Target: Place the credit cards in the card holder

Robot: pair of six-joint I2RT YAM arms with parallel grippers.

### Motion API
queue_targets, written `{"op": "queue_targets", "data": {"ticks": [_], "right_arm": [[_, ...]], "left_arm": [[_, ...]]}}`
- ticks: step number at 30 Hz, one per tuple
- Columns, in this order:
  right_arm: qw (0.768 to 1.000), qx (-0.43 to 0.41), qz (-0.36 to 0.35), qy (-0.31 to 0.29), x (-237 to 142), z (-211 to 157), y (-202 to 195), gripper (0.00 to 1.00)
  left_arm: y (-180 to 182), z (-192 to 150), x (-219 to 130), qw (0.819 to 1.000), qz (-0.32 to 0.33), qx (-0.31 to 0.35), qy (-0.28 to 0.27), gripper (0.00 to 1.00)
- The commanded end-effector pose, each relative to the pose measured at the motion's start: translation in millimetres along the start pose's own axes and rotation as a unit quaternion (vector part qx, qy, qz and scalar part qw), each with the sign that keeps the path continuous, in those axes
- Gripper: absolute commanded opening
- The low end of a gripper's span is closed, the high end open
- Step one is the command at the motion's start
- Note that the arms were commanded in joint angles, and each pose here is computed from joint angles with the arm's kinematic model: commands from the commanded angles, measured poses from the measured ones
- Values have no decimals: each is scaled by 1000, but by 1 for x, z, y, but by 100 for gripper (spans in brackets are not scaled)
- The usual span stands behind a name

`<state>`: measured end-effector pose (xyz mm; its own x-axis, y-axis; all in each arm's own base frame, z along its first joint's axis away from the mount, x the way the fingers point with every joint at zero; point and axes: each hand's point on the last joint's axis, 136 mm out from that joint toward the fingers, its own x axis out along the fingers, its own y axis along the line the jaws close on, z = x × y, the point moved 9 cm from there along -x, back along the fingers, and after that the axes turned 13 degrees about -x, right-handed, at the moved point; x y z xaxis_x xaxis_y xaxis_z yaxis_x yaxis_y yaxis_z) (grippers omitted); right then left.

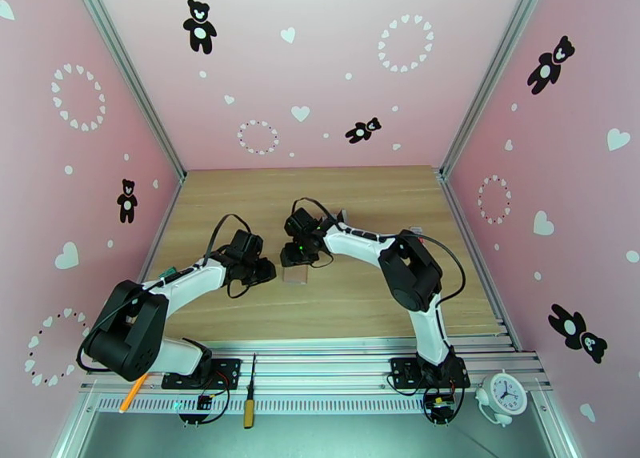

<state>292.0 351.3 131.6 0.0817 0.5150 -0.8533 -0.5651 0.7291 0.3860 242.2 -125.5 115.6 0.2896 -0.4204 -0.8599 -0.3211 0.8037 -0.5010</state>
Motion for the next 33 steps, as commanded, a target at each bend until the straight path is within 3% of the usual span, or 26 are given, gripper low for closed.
{"op": "queue_targets", "data": {"ticks": [1,12,19,27,33], "right_arm": [[999,-10,24,-25,-18,14,16,51],[997,-22,47,-61,-49,27,32,70],[995,-21,69,-70,-56,31,38,71],[997,-5,56,-55,-46,12,22,59],[997,8,59,-42,-32,1,15,39]], "left_arm": [[1,2,-9,1000,8,10,-11,24],[1,5,-26,999,19,11,-31,24],[-2,7,-36,999,18,12,-42,24],[-10,7,-48,999,2,17,-47,25],[-17,8,-49,999,-28,22,-40,25]]}}
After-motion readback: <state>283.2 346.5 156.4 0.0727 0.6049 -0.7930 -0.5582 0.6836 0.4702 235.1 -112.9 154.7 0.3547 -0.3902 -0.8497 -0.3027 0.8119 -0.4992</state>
